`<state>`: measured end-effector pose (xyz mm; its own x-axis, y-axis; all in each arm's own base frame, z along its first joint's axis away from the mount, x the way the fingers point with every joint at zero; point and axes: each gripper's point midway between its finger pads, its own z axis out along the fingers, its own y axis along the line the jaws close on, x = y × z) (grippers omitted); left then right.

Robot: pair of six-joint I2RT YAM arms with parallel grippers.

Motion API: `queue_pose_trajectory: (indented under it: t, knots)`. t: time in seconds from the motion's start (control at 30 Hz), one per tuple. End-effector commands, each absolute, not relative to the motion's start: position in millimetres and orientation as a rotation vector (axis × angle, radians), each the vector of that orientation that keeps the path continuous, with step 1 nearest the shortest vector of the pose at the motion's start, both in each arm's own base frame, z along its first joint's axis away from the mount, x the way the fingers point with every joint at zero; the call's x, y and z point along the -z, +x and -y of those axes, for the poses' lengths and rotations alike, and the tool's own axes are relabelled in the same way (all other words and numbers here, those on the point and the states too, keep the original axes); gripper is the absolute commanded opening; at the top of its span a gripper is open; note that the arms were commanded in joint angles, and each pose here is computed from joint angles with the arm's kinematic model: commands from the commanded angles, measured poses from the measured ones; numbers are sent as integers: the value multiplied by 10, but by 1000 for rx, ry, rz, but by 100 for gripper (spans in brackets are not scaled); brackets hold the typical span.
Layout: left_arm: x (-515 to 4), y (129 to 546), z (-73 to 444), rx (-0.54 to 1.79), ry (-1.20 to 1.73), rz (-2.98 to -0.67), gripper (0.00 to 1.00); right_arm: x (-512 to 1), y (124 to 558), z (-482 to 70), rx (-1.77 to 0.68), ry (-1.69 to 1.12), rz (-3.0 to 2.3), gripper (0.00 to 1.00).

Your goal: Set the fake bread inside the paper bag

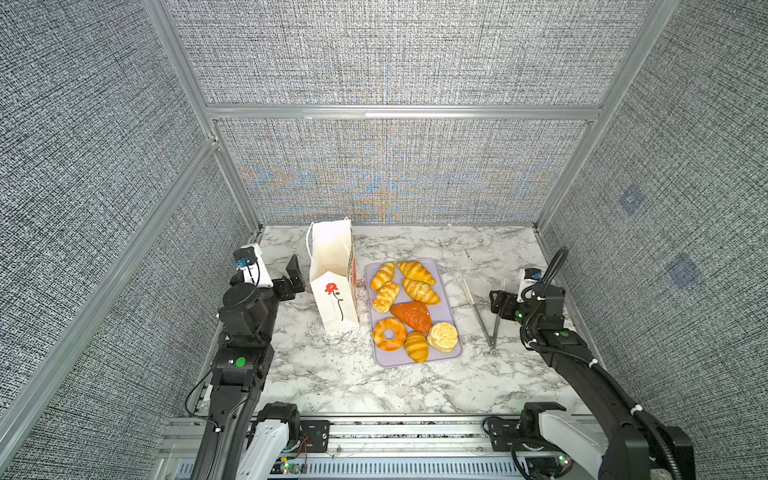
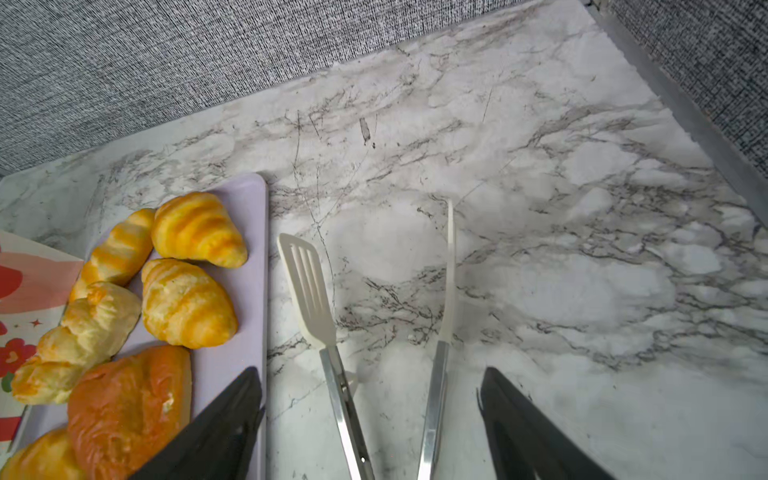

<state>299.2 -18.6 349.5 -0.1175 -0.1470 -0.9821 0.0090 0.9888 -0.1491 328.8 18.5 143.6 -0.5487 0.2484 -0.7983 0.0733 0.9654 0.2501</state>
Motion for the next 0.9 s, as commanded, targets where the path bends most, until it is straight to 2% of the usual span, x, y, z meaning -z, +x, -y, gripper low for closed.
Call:
queue_pose_trajectory:
  t: [0.0,0.23,0.63,0.87]
  knots:
    - [-3394,2987,368,159,-11,-1790,94,-1382,3231,-120,-192,266,-2174,83]
    - [-3222,3126,598,128,40,-1978,89,-1381,3180,-46,-125,268,-2185,80]
    - [-2971,3377,642,97,-35,-2155,81,-1346,3146,-32,-111,273,-2205,80]
    - [-2872,3515,688,88,-35,-2213,64,-1346,3127,-20,-96,269,-2216,80]
